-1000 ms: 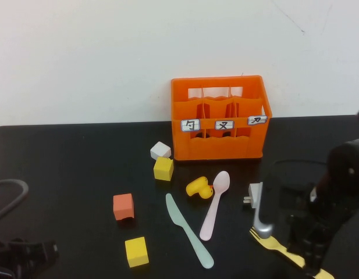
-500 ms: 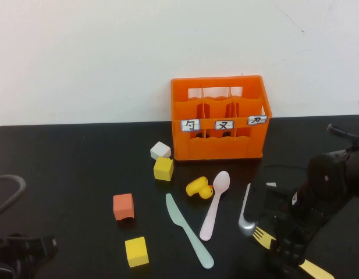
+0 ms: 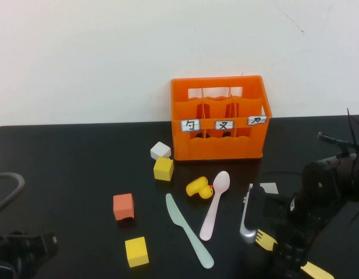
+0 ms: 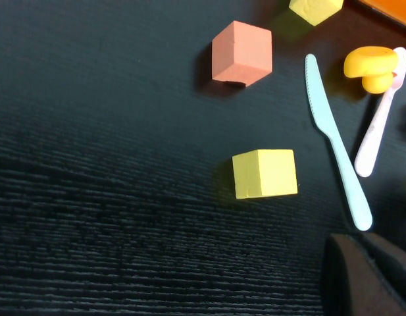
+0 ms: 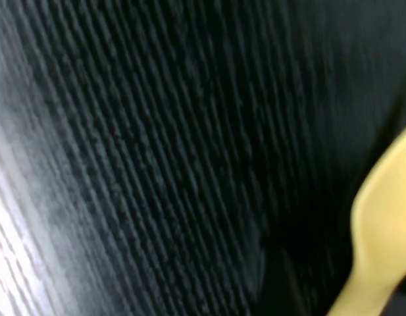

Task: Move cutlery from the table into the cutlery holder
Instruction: Pick up the fork

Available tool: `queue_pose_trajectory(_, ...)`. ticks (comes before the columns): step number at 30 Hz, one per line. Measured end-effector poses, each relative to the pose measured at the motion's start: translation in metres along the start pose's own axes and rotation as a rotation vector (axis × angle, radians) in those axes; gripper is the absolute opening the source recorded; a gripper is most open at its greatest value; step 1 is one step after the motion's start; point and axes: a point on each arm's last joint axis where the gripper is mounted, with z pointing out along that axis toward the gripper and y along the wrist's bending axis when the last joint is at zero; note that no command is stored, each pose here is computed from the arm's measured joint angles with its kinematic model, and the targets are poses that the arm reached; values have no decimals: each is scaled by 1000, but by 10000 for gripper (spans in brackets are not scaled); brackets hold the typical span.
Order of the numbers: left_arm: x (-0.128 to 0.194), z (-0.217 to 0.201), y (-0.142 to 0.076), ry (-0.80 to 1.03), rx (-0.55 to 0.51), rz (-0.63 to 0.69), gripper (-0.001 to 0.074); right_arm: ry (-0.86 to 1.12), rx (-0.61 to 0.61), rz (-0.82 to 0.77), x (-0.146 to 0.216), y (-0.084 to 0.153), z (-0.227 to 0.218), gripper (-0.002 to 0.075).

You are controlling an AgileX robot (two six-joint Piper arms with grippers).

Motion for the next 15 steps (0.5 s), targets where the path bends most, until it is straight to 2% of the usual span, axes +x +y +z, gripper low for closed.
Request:
queue_pose_trajectory(4,0,0,0,-1,0,6,-1,1,1,12,-1,-1,1,393)
queue_pose_trajectory(6,0,0,0,-1,0,7,-1,-1,6,35,-1,-2,1,342)
queue_pose_trajectory(10,0,0,0,-1,3,4,-1,-1,7,64,-1,-2,1,169)
queue_pose_trajectory(11,0,0,0,-2,3,3,-1,0,6,68,-1,-2,1,146)
queue_pose_trajectory(15,0,0,-1,-2,7,0,-1,-1,3,100,-1,-2,1,146)
